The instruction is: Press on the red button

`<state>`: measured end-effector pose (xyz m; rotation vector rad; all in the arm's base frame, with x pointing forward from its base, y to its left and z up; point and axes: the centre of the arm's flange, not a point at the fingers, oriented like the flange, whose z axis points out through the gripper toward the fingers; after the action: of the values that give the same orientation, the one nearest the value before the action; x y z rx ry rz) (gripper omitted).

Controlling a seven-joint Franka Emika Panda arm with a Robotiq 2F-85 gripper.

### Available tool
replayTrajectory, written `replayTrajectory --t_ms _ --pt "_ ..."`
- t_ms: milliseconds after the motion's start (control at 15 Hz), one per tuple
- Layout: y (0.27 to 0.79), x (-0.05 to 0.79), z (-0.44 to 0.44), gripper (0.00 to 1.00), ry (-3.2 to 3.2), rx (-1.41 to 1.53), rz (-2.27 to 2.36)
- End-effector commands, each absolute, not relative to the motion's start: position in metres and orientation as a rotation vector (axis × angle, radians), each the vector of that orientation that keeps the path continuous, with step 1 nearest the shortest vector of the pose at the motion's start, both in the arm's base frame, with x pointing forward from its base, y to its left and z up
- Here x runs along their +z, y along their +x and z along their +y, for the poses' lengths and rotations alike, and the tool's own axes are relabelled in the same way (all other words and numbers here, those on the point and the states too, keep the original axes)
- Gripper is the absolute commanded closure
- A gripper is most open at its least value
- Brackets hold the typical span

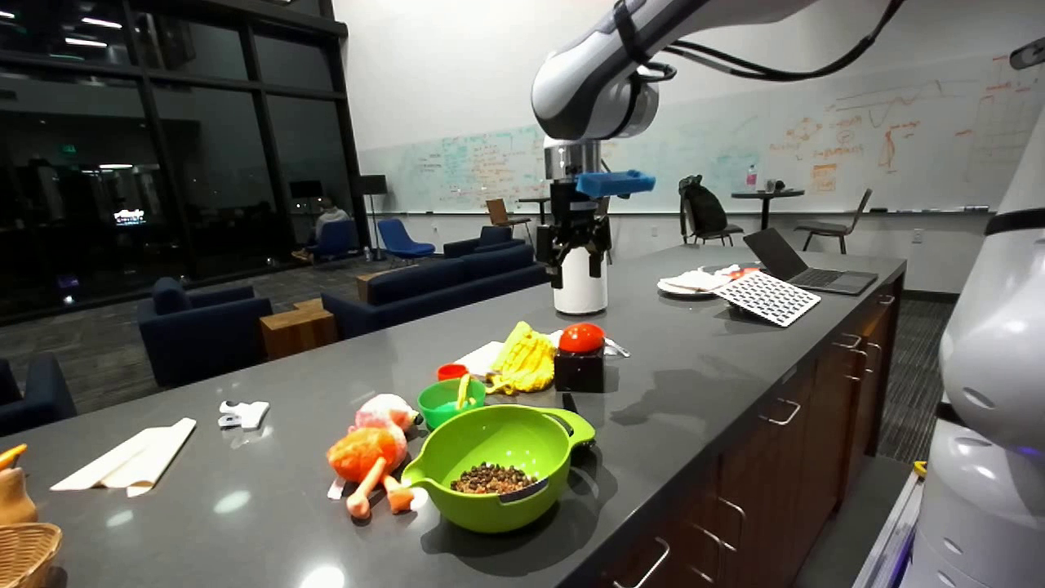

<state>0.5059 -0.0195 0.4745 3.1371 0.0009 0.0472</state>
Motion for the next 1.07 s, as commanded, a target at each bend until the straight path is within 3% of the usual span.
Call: replayTrajectory --t_ms 0,933,1000 --pt "0.547 0.475 -0.043 0.00 3.130 0.023 0.017" --pt "0.569 0.449 -0.066 0.00 3.149 -0.068 -0.109" --pt "0.569 0.445 -0.069 0.25 3.152 -0.078 -0.114"
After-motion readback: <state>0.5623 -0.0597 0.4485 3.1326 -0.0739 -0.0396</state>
